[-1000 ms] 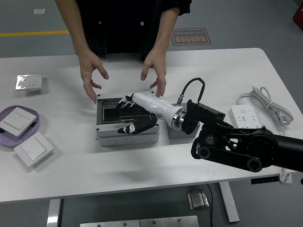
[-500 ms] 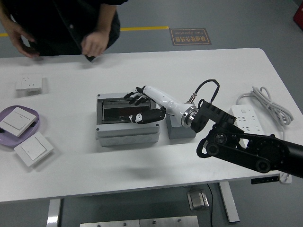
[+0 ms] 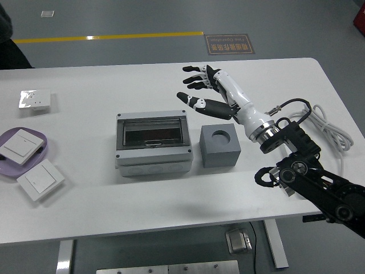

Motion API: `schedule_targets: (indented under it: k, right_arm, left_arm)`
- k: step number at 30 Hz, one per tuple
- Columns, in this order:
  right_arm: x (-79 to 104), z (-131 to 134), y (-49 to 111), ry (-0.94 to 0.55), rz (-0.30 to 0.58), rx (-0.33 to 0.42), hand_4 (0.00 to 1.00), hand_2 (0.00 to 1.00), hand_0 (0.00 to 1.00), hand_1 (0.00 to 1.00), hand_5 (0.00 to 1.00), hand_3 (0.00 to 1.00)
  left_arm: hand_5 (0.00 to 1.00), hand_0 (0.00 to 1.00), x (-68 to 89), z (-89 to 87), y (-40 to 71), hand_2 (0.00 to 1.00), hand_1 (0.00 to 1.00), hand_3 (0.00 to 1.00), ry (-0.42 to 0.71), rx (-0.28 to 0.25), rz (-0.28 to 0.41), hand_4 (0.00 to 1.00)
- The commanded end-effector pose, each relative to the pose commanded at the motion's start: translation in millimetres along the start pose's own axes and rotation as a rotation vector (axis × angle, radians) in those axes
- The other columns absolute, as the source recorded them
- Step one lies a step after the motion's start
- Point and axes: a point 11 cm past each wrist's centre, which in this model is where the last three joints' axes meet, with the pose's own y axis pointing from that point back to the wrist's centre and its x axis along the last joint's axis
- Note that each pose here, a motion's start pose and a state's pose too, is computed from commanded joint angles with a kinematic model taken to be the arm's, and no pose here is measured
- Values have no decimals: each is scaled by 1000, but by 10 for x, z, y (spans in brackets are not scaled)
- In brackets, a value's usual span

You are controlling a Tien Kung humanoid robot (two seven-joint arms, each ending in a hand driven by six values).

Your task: Pick up the cylinder from the cube,place it in the box,flap close box

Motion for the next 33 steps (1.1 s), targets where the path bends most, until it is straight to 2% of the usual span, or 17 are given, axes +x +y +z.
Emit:
schedule_targets:
  k: [5, 12, 20, 21, 33]
  right_arm:
    - [344, 186, 89, 44, 121, -38, 836, 670, 711, 660, 441, 725]
    - [546, 395, 222, -56, 212, -47, 830, 668, 719, 669, 452, 723]
    - [635, 518, 297, -229, 298, -20, 827, 673, 732, 675, 439, 731]
    - [640, 532, 303, -241, 303, -24, 811, 684, 755, 690, 427, 774]
    - [620, 705, 335, -259, 330, -77, 813, 695, 762, 704, 416, 791]
  left_arm:
    - [304, 613, -1, 29, 0, 613, 629, 641, -3, -4, -1, 729]
    - [304, 613, 32, -24, 2, 613, 629, 641, -7, 5, 5, 730]
    - [303, 613, 2, -37, -1, 613, 629, 640, -4, 8, -1, 729]
    - [299, 613, 4, -30, -1, 612, 629, 640, -4, 6, 0, 729]
    - [296, 613, 48, -30, 4, 612, 629, 640, 10, -1, 6, 727]
